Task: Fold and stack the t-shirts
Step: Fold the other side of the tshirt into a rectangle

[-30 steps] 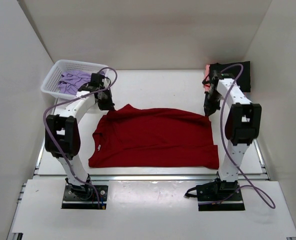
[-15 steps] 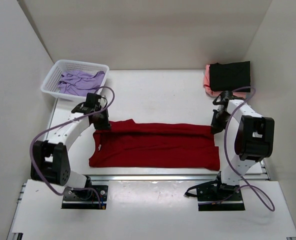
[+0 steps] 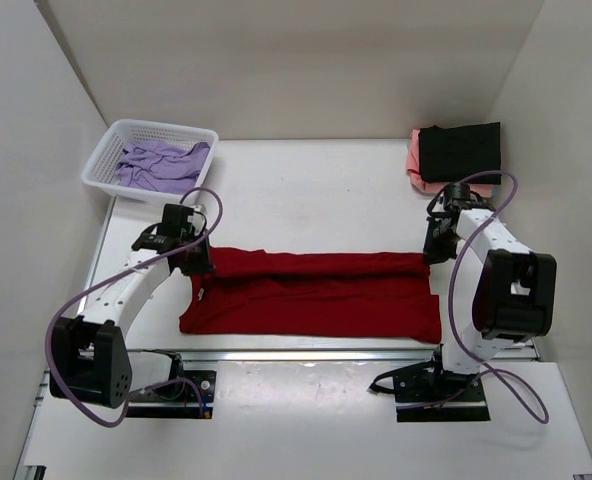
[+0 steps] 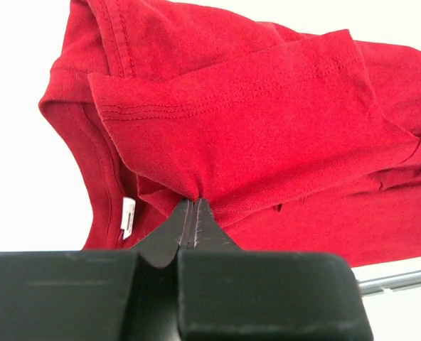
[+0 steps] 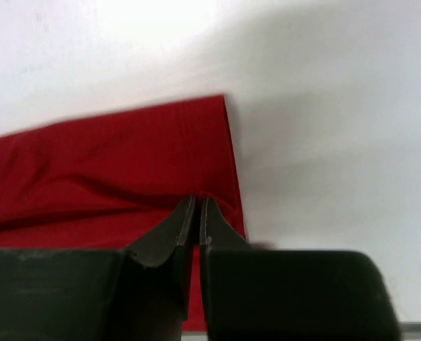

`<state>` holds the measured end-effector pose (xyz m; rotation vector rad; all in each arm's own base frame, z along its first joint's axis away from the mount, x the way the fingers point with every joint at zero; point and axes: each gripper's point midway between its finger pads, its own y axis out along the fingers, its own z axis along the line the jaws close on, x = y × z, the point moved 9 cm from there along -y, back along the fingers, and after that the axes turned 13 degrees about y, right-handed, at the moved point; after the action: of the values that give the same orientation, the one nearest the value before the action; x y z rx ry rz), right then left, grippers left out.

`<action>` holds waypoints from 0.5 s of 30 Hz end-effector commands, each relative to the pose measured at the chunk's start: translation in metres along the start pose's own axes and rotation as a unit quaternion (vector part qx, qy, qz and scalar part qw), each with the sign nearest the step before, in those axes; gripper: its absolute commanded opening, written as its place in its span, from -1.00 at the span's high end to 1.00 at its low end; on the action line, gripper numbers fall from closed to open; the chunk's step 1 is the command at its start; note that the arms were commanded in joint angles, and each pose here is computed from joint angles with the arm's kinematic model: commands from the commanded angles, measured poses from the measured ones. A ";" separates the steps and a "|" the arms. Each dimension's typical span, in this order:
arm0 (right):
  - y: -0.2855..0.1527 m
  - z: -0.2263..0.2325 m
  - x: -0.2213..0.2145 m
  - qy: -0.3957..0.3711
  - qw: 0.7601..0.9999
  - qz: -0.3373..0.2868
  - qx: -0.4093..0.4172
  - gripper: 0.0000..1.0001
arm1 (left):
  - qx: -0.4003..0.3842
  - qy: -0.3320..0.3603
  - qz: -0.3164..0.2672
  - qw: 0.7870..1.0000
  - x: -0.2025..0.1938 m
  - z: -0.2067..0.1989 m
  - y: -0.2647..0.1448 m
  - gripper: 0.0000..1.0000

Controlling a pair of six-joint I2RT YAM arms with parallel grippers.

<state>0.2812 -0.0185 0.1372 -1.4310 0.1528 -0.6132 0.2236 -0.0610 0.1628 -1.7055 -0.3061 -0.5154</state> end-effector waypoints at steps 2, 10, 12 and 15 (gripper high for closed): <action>-0.012 -0.005 -0.019 -0.019 1.000 -0.019 0.000 1.00 | 0.009 0.011 -0.018 1.000 -0.005 0.003 -0.007 1.00; -0.009 -0.022 -0.039 0.006 1.000 -0.006 -0.014 0.99 | 0.007 0.009 -0.007 1.000 -0.017 0.002 -0.003 0.95; -0.011 -0.026 -0.043 0.018 0.999 0.000 -0.029 1.00 | 0.019 -0.008 0.002 1.000 -0.024 0.006 -0.003 0.60; -0.015 -0.033 -0.046 0.034 0.997 -0.001 -0.067 0.79 | 0.053 -0.029 -0.003 0.998 -0.025 0.014 -0.009 0.44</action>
<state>0.2304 -0.0172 0.1260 -1.4621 0.2298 -0.5997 0.2033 -0.0538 0.1482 -1.6801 -0.2991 -0.4606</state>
